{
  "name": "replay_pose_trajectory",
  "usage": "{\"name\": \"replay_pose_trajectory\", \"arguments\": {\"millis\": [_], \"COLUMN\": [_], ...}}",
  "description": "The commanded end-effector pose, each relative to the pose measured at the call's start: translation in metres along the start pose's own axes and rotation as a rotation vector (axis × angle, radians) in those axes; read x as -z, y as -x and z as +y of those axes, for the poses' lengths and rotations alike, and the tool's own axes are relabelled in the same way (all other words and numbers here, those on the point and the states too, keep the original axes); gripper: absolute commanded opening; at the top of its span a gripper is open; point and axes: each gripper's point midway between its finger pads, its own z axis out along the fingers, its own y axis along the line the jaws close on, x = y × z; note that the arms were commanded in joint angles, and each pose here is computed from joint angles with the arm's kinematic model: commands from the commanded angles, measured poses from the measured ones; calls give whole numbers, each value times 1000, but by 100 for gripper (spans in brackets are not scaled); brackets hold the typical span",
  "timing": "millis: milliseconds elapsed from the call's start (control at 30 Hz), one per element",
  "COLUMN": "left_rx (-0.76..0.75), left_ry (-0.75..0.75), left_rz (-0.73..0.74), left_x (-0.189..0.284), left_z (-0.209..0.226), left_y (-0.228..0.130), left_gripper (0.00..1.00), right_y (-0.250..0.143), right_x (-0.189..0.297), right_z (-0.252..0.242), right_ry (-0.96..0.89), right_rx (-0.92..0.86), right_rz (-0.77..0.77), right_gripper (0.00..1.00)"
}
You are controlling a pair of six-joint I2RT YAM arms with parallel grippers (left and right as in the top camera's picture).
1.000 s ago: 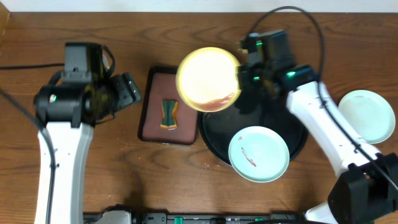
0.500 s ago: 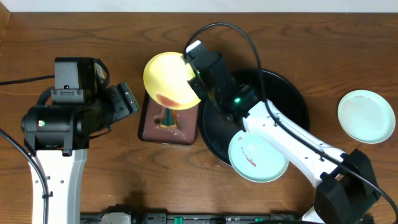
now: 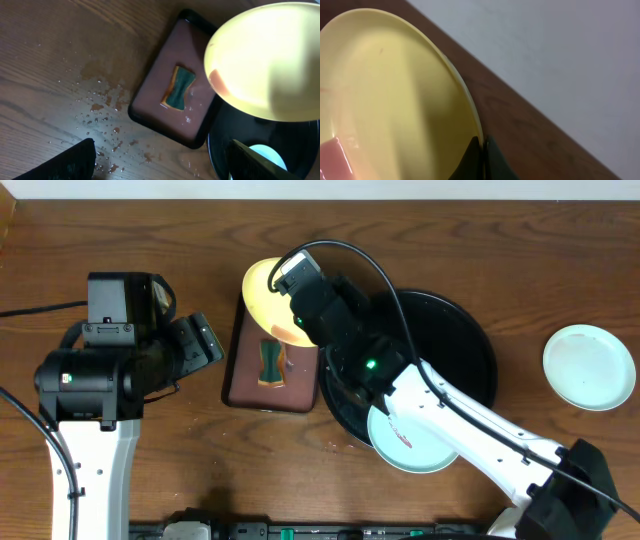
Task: Clean dirty plates on tray and stack at the side
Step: 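Lift the yellow plate with the right gripper and tilt it to drain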
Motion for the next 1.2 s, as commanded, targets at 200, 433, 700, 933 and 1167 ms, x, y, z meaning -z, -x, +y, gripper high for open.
{"name": "replay_pose_trajectory", "arguments": {"millis": [200, 433, 700, 933, 1167], "left_rx": [7, 7, 7, 7, 7], "left_ry": [-16, -16, -16, -16, -16], "left_rz": [-15, -15, -15, -15, -15], "left_x": [6, 6, 6, 6, 6], "left_z": [-3, -3, -3, -3, -3], "left_y": [4, 4, 4, 4, 4], "left_gripper": [84, 84, 84, 84, 84], "right_y": [23, 33, 40, 46, 52], "right_x": [28, 33, 40, 47, 52], "right_z": [-25, -20, -19, -15, -14], "right_ry": [-138, -139, -174, -196, -209], "right_rx": [30, 77, 131, 180, 180], "right_rz": [-53, -82, -95, -110, -126], "right_gripper": [1, 1, 1, 1, 1]}}
